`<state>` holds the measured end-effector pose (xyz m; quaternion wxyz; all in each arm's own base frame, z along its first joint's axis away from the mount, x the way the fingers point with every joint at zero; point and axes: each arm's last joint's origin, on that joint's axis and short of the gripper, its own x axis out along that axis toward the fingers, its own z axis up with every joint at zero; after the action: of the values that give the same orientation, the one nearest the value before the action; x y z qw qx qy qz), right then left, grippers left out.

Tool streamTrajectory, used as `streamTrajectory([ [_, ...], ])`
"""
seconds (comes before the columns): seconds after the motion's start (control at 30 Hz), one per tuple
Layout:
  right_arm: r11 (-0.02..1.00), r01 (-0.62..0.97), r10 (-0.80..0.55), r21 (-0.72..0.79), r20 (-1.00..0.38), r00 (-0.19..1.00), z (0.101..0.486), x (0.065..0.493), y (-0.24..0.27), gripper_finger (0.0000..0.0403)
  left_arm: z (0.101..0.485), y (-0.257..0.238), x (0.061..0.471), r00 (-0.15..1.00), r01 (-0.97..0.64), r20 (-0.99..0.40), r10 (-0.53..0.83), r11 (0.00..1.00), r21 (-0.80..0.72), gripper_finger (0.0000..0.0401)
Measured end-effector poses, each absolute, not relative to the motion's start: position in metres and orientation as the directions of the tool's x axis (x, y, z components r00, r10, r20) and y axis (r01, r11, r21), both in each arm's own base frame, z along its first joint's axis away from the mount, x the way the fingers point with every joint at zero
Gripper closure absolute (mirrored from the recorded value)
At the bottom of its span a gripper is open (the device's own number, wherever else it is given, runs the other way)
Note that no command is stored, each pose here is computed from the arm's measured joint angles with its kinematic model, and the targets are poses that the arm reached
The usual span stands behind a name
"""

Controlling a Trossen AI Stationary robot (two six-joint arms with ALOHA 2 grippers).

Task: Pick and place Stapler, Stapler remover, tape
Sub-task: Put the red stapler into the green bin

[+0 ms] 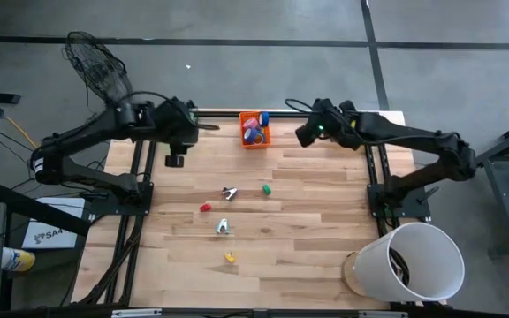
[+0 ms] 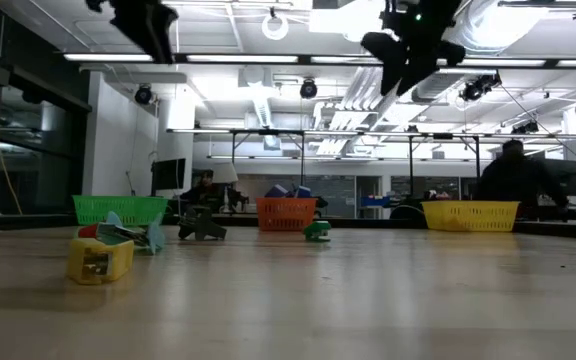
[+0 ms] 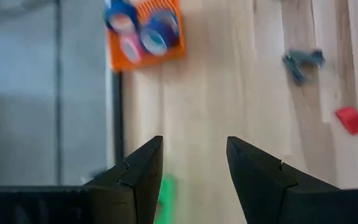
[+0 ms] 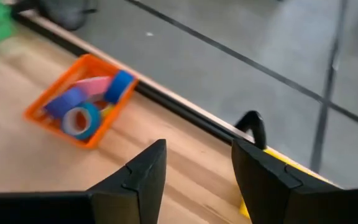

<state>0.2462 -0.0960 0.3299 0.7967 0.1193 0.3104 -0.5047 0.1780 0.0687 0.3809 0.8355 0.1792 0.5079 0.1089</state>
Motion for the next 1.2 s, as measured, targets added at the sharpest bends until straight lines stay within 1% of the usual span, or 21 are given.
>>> streamTrajectory([
  [0.07,0.515,0.848,-0.713,-0.125,-0.612,0.343,0.336,0.242,-0.088,0.0230,0.364,0.069,0.179,0.413,-0.025,-0.844,0.343,0.930,0.366,0.0229],
  [0.2,0.608,0.786,-0.670,-0.112,-0.603,0.433,0.348,0.234,-0.075,0.0229,0.326,0.068,0.181,0.332,-0.073,-0.910,0.249,0.968,0.238,0.0229],
  [0.27,0.649,0.753,-0.647,-0.108,-0.600,0.471,0.353,0.229,-0.069,0.0230,0.307,0.066,0.180,0.295,-0.082,-0.936,0.190,0.981,0.173,0.0229],
  [0.33,0.678,0.726,-0.632,-0.113,-0.595,0.497,0.357,0.225,-0.064,0.0231,0.289,0.063,0.179,0.273,-0.079,-0.956,0.103,0.993,0.084,0.0229],
  [0.5,0.723,0.673,-0.616,-0.155,-0.586,0.526,0.363,0.218,-0.053,0.0230,0.249,0.057,0.181,0.315,-0.066,-0.943,-0.104,0.989,-0.131,0.0229],
  [0.63,0.746,0.636,-0.608,-0.197,-0.590,0.530,0.362,0.217,-0.048,0.0230,0.225,0.047,0.185,0.350,-0.037,-0.916,-0.193,0.975,-0.220,0.0229],
  [0.77,0.760,0.615,-0.599,-0.210,-0.594,0.537,0.362,0.217,-0.045,0.0229,0.216,0.037,0.187,0.353,-0.040,-0.910,-0.219,0.968,-0.249,0.0229],
  [0.9,0.767,0.603,-0.593,-0.218,-0.599,0.538,0.361,0.217,-0.044,0.0230,0.216,0.028,0.191,0.364,-0.069,-0.910,-0.199,0.968,-0.240,0.0229],
  [1.03,0.768,0.600,-0.592,-0.223,-0.606,0.532,0.361,0.216,-0.044,0.0229,0.217,0.015,0.197,0.388,-0.057,-0.900,-0.199,0.970,-0.238,0.0229],
  [1.1,0.773,0.592,-0.586,-0.230,-0.616,0.526,0.360,0.214,-0.043,0.0230,0.218,0.012,0.198,0.394,-0.098,-0.903,-0.171,0.969,-0.227,0.0229],
  [1.2,0.779,0.580,-0.580,-0.238,-0.624,0.523,0.360,0.212,-0.040,0.0230,0.219,0.013,0.202,0.430,-0.206,-0.894,-0.123,0.951,-0.230,0.0229],
])
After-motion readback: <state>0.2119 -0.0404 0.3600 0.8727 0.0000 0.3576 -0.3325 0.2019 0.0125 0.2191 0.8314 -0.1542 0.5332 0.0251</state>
